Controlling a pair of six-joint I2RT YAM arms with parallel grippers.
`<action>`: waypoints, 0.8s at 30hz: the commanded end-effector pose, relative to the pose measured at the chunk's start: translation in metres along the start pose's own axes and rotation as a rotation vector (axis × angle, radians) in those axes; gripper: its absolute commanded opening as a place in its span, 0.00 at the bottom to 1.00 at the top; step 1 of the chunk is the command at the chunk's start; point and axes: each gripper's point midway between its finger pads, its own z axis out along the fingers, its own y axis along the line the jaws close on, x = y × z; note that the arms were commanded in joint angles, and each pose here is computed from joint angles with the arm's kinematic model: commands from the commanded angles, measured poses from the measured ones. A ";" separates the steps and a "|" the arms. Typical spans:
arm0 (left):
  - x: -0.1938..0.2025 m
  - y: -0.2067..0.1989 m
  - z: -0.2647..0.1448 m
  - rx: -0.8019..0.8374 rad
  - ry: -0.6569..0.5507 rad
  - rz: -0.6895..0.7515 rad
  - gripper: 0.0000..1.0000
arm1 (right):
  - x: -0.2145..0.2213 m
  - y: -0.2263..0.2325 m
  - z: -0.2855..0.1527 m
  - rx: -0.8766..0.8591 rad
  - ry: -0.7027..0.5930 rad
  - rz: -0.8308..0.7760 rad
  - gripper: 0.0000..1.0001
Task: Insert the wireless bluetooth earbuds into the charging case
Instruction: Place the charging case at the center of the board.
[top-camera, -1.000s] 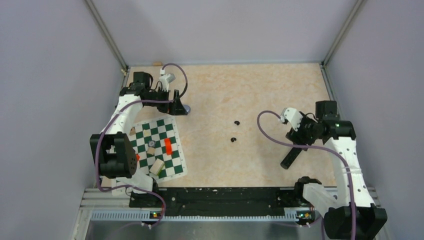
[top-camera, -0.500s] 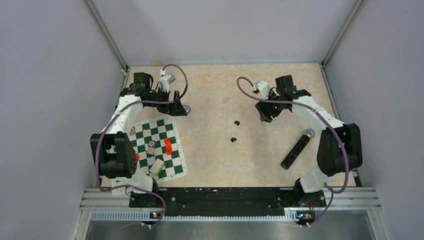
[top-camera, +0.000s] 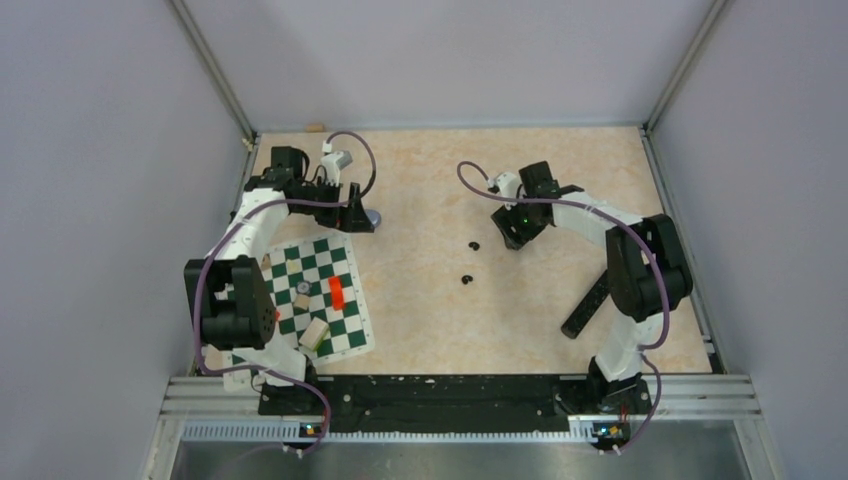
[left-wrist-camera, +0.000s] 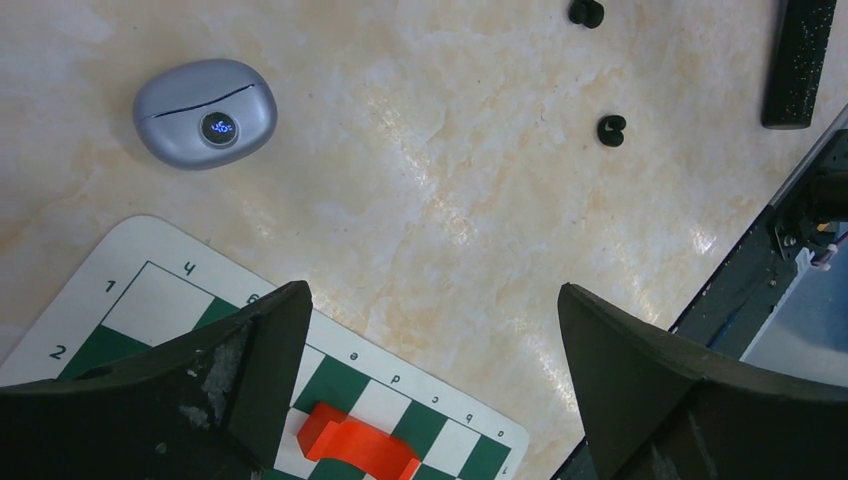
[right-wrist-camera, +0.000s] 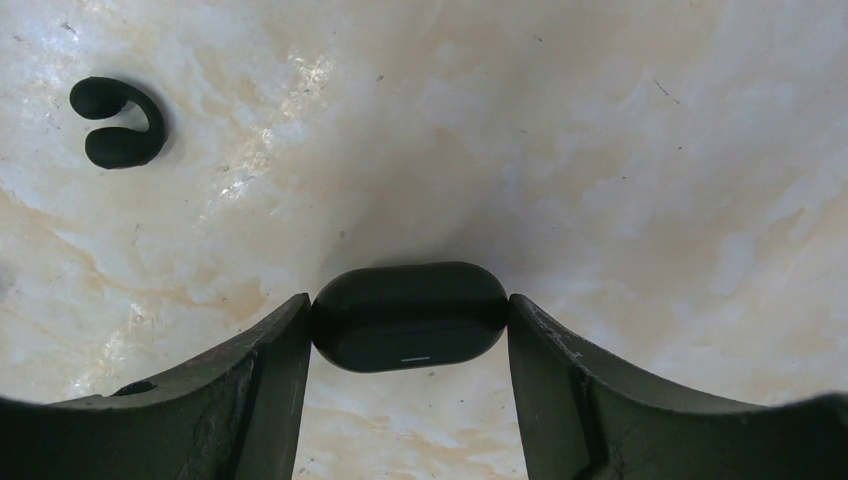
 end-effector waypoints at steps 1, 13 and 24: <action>-0.007 -0.001 -0.004 -0.014 -0.037 0.049 0.99 | -0.016 0.000 -0.008 0.008 -0.054 0.016 0.59; -0.005 -0.003 -0.004 -0.011 -0.042 0.055 0.99 | -0.002 0.032 -0.021 -0.240 -0.022 0.076 0.76; -0.003 -0.002 -0.004 -0.012 -0.038 0.054 0.99 | -0.007 0.090 -0.070 -0.614 -0.084 -0.042 0.80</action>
